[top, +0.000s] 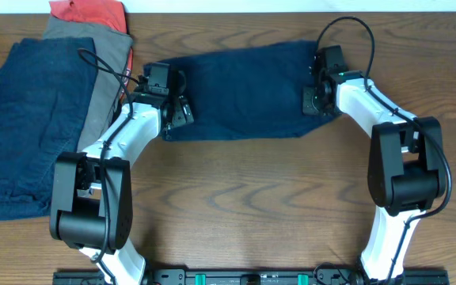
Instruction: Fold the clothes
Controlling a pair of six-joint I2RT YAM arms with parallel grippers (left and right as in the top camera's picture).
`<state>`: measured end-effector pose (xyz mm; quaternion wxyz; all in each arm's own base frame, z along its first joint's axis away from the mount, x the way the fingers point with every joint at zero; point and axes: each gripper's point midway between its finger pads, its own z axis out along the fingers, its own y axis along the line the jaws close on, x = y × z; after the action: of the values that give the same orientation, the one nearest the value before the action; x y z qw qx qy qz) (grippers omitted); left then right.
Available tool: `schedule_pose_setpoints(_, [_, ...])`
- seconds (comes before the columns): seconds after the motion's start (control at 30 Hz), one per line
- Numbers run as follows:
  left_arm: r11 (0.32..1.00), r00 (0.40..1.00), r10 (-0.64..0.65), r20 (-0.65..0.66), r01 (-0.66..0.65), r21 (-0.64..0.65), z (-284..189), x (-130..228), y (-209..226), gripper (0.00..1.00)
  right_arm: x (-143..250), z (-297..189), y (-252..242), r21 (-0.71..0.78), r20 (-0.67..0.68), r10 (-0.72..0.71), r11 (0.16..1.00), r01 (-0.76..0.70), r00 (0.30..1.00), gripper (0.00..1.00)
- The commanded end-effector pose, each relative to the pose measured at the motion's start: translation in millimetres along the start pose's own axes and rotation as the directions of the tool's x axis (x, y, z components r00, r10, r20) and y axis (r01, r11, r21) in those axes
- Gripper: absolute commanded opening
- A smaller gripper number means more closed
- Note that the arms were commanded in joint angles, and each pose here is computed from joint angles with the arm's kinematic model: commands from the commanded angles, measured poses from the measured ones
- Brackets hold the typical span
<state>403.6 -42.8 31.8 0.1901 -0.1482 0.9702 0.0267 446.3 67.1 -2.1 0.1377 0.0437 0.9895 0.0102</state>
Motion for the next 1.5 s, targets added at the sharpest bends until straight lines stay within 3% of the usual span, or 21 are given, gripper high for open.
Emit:
schedule_pose_setpoints(0.0, [0.997, 0.999, 0.050, 0.019, -0.051, 0.061, -16.6, -13.2, -11.1, 0.98, 26.8, 13.3, -43.7, 0.123, -0.094, 0.132, 0.985, -0.120, 0.987, 0.01])
schedule_pose_setpoints(0.27, [0.980, 0.989, 0.143, -0.022, -0.139, 0.145, -37.5, -17.4, -27.6, 0.98, 31.6, 10.7, -60.1, -0.020, -0.167, 0.165, 0.985, -0.170, 0.972, 0.02])
schedule_pose_setpoints(0.47, [0.943, 0.971, 0.237, 0.005, -0.232, 0.238, -67.7, -35.1, -47.9, 0.98, 18.0, -20.0, -49.7, -0.130, -0.121, 0.114, 0.983, -0.130, 0.986, 0.05])
schedule_pose_setpoints(0.53, [0.925, 0.963, 0.268, 0.027, -0.265, 0.271, -74.2, -40.2, -54.5, 0.98, 11.2, -39.1, -45.4, -0.160, -0.082, 0.082, 0.983, -0.094, 0.993, 0.09])
schedule_pose_setpoints(0.7, [0.927, 0.965, 0.262, 0.017, -0.256, 0.274, -72.6, -41.4, -49.6, 0.98, -14.8, -83.2, -36.9, -0.207, 0.065, 0.040, 0.978, -0.025, 0.997, 0.31])
schedule_pose_setpoints(0.8, [0.916, 0.962, 0.273, 0.005, -0.262, 0.304, -68.0, -41.2, -45.8, 0.98, -27.6, -89.5, -36.3, -0.212, 0.123, 0.040, 0.977, -0.013, 0.992, 0.36])
schedule_pose_setpoints(1.07, [0.860, 0.936, 0.352, 0.006, -0.326, 0.392, -50.7, -42.8, -34.4, 0.98, -37.7, -68.9, -34.1, -0.218, 0.144, 0.039, 0.976, -0.007, 0.989, 0.38])
schedule_pose_setpoints(1.27, [0.877, 0.955, 0.295, 0.019, -0.278, 0.392, -26.0, -59.8, -16.6, 0.99, -40.2, -50.3, -31.9, -0.219, 0.141, 0.032, 0.976, 0.000, 0.989, 0.36])
schedule_pose_setpoints(1.47, [0.828, 0.944, 0.330, -0.015, -0.282, 0.484, -4.7, -46.4, -23.3, 0.99, -37.8, -39.4, -27.4, -0.220, 0.127, 0.023, 0.975, 0.005, 0.992, 0.36])
